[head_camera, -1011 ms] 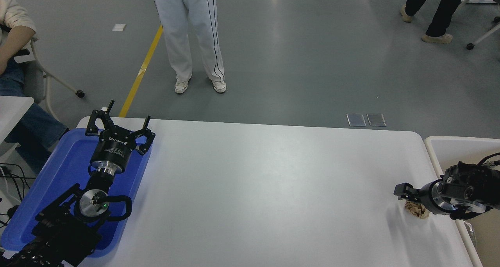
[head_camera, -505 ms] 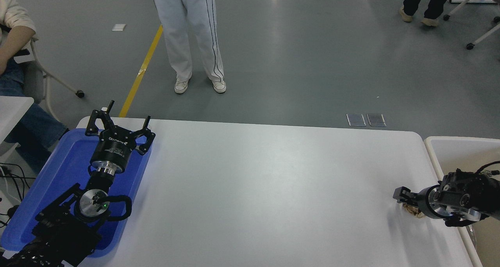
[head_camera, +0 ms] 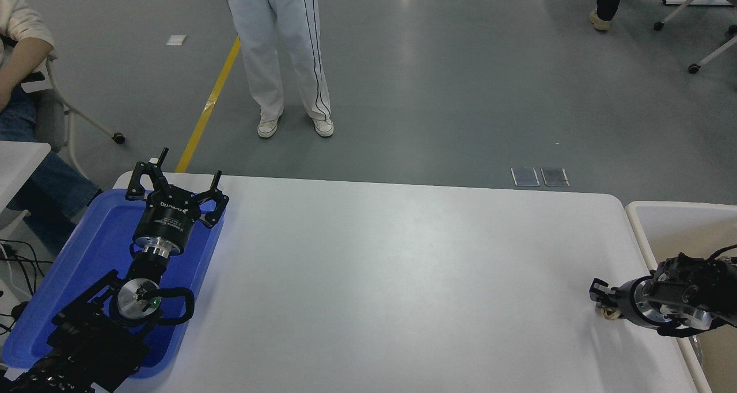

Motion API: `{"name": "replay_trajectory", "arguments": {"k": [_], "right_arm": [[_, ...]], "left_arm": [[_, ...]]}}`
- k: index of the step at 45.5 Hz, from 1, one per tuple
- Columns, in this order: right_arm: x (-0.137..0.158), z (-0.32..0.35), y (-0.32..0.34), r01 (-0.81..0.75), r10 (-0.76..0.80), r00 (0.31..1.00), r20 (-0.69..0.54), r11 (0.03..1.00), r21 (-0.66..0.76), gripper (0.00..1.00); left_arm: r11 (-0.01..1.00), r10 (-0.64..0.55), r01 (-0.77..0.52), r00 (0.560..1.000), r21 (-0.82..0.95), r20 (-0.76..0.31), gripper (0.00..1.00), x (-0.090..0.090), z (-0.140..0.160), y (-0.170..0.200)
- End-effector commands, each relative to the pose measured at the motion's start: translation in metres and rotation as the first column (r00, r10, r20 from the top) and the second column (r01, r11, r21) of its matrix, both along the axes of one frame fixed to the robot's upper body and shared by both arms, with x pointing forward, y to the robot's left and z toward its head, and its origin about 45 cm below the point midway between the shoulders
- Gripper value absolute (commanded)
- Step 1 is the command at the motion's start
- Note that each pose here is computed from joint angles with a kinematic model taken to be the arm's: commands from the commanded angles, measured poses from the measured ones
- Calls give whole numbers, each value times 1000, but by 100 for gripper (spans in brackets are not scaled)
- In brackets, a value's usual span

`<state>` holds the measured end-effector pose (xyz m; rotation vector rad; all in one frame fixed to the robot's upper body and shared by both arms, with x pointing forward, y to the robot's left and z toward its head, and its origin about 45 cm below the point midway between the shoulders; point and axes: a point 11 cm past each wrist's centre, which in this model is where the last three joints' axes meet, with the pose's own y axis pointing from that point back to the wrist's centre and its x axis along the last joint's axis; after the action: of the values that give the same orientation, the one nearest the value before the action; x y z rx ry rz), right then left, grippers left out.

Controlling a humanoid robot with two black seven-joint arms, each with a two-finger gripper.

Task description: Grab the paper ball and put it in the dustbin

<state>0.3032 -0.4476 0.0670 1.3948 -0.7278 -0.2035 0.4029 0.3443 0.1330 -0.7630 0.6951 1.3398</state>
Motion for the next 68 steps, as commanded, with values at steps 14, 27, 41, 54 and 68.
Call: {"name": "replay_trajectory", "arguments": {"k": [14, 27, 41, 54, 68], "right_arm": [[4, 93, -30, -69, 74, 984, -159, 997, 34, 0], [15, 175, -16, -156, 189, 939, -289, 979, 131, 0], [36, 251, 11, -291, 300, 931, -208, 954, 73, 0], [54, 347, 7, -299, 298, 954, -28, 953, -58, 0], [56, 393, 6, -298, 307, 950, 53, 946, -130, 0]], "left_arm": [[1000, -1, 1, 1000, 0, -1, 100, 0, 0, 0], [1000, -1, 1, 1000, 0, -1, 100, 0, 0, 0], [1000, -2, 2, 1000, 1, -2, 100, 0, 0, 0], [1000, -1, 1, 1000, 0, -1, 100, 0, 0, 0], [1000, -1, 1, 1000, 0, -1, 100, 0, 0, 0]]}}
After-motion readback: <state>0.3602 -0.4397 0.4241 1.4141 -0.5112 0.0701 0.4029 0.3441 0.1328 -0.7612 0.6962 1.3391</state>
